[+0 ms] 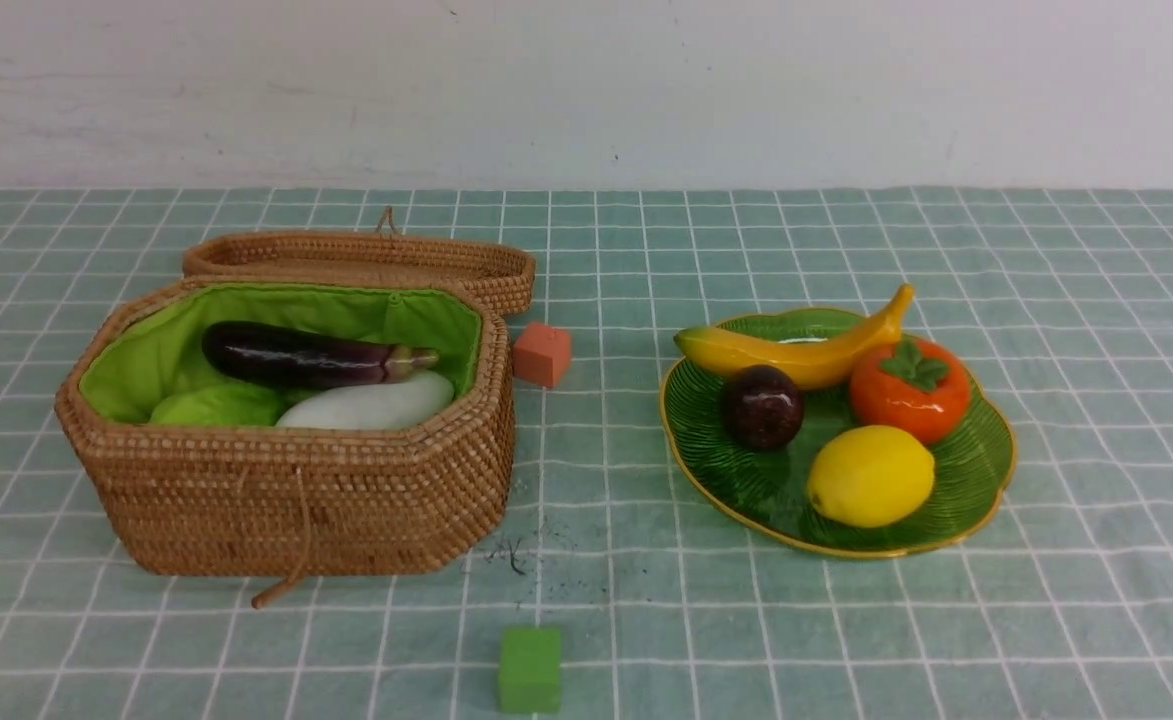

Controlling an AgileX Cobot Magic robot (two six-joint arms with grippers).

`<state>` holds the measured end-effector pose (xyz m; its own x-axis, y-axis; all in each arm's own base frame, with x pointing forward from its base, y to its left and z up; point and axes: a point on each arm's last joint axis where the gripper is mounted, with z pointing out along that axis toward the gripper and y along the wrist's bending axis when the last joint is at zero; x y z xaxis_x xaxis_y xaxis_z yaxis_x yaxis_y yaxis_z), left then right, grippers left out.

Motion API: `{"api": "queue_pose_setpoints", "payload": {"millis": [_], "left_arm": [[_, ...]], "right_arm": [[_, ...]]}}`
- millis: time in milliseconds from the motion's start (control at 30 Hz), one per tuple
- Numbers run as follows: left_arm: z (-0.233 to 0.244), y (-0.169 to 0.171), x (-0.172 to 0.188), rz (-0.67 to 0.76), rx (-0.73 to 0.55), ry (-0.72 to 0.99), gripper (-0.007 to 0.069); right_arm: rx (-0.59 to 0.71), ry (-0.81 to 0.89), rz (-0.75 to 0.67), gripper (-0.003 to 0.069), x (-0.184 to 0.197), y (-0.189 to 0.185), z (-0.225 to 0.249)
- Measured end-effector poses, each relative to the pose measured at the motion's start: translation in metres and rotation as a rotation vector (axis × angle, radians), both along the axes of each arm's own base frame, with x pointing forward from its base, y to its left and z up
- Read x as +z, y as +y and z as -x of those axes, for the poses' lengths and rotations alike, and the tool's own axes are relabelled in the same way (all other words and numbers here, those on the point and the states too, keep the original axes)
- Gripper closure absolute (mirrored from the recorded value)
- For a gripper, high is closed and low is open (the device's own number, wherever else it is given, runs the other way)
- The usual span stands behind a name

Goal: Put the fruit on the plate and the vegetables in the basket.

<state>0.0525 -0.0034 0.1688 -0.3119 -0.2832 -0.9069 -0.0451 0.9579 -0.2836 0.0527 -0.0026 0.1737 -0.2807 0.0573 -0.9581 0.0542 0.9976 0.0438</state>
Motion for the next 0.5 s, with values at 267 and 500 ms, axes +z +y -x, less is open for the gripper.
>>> {"api": "queue_pose_setpoints", "payload": {"millis": [267, 500], "left_arm": [[0.0, 0.0, 0.0, 0.0, 0.0, 0.0, 0.0636], [0.0, 0.0, 0.0, 0.0, 0.0, 0.0, 0.0633]], "right_arm": [[0.0, 0.0, 0.0, 0.0638, 0.0, 0.0, 0.0], [0.0, 0.0, 0.0, 0.0638, 0.0, 0.0, 0.0]]}}
